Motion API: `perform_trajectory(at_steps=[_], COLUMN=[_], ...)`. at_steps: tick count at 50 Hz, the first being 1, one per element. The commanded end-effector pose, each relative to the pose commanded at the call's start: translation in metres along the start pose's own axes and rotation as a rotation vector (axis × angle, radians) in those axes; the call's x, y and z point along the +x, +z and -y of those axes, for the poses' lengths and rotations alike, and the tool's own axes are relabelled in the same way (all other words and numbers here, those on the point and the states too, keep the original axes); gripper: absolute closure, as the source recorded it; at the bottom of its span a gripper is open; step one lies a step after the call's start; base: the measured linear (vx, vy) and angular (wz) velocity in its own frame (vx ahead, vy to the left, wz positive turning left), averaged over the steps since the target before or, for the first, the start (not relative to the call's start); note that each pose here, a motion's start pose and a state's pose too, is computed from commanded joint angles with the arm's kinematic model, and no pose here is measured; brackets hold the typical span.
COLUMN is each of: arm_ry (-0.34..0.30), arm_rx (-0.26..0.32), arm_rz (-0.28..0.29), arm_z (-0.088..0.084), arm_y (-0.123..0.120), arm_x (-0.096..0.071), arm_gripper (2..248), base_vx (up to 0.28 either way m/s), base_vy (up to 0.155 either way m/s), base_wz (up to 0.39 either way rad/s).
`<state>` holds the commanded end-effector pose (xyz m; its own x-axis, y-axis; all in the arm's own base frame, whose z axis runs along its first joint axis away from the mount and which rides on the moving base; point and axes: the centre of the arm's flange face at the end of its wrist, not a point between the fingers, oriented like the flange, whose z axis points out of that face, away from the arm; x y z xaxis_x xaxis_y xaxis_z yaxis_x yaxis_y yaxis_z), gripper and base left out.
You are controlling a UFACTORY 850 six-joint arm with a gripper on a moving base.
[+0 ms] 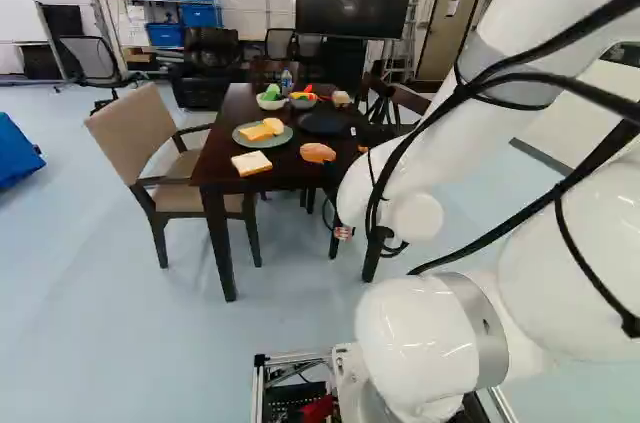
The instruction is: Move the croissant to the empty plate
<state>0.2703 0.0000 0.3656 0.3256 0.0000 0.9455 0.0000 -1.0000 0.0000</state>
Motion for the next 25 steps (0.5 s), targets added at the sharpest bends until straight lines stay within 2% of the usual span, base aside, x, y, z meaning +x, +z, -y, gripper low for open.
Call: perform_trajectory(at_steps=[25], arm_ry=[0.000], arm_rx=[0.000], arm_rz=[0.000], arm_z=[0.0000], arm_y=[0.0000], arm_x=[0.0000], arm_gripper=[3], base_vx=[0.126], base_vy=[0.000], base_wz=[-0.009])
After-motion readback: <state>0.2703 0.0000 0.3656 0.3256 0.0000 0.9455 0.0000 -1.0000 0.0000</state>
